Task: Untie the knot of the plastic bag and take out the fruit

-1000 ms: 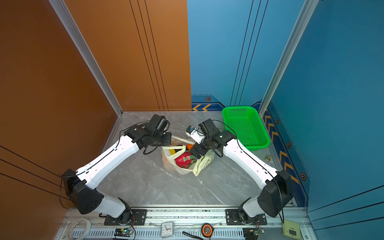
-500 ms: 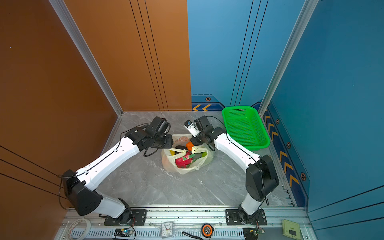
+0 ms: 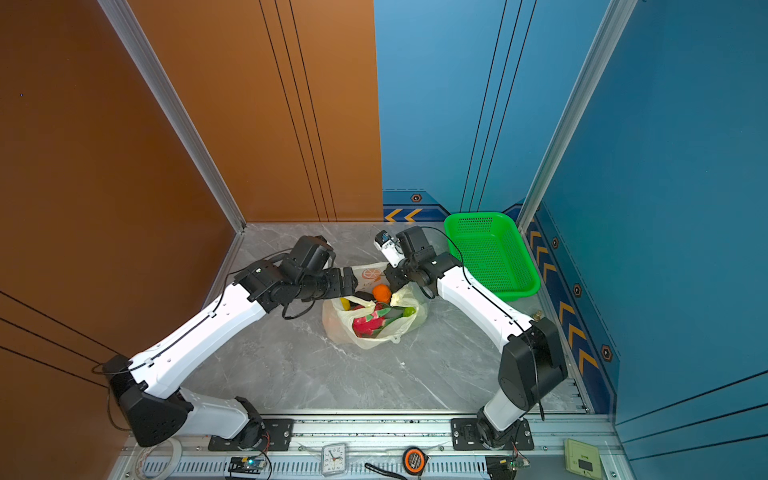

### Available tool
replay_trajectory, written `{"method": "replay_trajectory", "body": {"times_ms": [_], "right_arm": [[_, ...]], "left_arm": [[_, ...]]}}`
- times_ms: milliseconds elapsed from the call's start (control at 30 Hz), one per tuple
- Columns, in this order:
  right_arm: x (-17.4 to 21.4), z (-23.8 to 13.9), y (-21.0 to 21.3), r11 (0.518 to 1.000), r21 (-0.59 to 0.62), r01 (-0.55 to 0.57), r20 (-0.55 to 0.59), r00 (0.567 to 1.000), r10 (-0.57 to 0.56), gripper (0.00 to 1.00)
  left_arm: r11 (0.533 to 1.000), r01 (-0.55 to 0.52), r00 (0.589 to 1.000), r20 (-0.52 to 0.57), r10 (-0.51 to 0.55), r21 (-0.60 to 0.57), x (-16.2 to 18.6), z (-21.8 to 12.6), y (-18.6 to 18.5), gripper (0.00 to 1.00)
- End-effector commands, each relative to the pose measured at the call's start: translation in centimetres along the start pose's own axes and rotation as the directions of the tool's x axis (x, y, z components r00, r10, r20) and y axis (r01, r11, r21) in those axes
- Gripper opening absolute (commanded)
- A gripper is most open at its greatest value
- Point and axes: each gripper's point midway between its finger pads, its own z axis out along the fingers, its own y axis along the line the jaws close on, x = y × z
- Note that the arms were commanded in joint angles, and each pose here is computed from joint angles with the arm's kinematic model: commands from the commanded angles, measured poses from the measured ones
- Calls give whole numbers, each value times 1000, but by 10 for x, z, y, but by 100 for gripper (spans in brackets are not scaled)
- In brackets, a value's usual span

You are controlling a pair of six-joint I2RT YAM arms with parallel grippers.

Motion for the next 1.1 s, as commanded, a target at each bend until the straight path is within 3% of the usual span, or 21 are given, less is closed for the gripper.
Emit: {"method": "replay_trajectory", "body": {"times_ms": [0,233,367,433,700,767,1067], "right_arm": [[-12,-8,6,1000,-19,-12,48,999,13,0],[-16,-12,7,1000,-18,-17,65,998,19,0],[-16,-14,8,1000,-20,-18,70,997,19,0],[-16,-16,10,1000,-21,-15,72,997,17,0],[0,-20,6,1000,2,-28,49,998,27,0],[7,-22,2,999,19,-40,40,998,39,0],[32,-31,-32,985,102,-141,-4,990,142,0]], "left_arm": [[1000,2,996,-86,-4,-26,25,2,-6,98],[986,-21,989,-151,-4,-163,51,25,5,98],[968,-17,994,-108,-11,-250,44,33,16,98],[961,-11,996,-84,-13,-276,39,35,20,88],[939,-13,996,-92,-20,-345,46,32,45,15],[930,-11,995,-92,-24,-368,51,25,55,3],[914,-6,996,-79,-29,-405,64,-5,84,0]]}}
